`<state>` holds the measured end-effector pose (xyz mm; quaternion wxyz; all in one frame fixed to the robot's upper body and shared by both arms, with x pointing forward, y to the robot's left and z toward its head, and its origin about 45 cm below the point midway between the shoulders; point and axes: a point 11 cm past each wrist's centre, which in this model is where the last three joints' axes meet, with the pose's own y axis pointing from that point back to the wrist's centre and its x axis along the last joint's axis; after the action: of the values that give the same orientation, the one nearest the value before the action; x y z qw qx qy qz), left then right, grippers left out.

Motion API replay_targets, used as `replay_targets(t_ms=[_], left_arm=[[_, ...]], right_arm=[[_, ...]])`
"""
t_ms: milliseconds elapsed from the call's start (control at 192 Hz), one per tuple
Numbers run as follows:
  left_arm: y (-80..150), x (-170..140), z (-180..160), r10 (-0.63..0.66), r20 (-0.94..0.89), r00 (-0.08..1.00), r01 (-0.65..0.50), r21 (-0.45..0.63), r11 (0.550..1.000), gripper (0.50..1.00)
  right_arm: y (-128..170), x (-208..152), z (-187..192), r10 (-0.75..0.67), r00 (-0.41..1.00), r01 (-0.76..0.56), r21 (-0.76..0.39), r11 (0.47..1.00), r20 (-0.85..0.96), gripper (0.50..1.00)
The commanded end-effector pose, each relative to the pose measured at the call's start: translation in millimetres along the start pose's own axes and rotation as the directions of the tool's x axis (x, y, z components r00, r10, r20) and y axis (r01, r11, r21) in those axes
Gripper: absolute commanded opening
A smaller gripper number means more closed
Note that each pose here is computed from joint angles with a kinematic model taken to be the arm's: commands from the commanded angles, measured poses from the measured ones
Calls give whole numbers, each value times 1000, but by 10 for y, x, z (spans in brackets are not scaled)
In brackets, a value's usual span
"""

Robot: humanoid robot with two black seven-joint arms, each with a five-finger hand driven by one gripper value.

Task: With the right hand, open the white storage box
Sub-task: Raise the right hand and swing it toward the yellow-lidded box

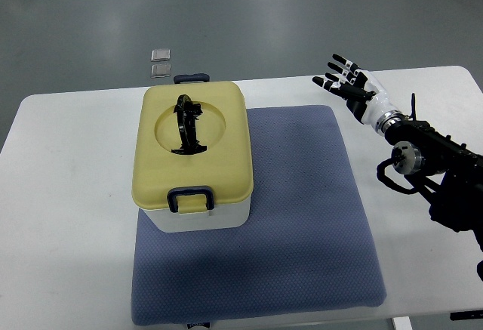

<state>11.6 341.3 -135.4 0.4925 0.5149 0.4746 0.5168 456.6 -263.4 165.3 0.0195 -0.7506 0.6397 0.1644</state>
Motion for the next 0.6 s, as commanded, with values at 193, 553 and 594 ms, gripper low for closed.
replay_targets(t_ms=[193,553,594], left_arm=[[0,-9,3,-3,-6,1000,3,-1,1000,1000],[0,2,4,0,-8,1000,0,-2,1000,1000],[0,2,3,0,-6,1000,0,-1,1000,1000]], right_arm=[[-57,-24,-173,-10,1000,11,28,1000,-23,921],[-121,-158,-398,-72,974,91,80,993,-215,921],[-137,-197,-447,-79,970,103,94,990,-228,921]])
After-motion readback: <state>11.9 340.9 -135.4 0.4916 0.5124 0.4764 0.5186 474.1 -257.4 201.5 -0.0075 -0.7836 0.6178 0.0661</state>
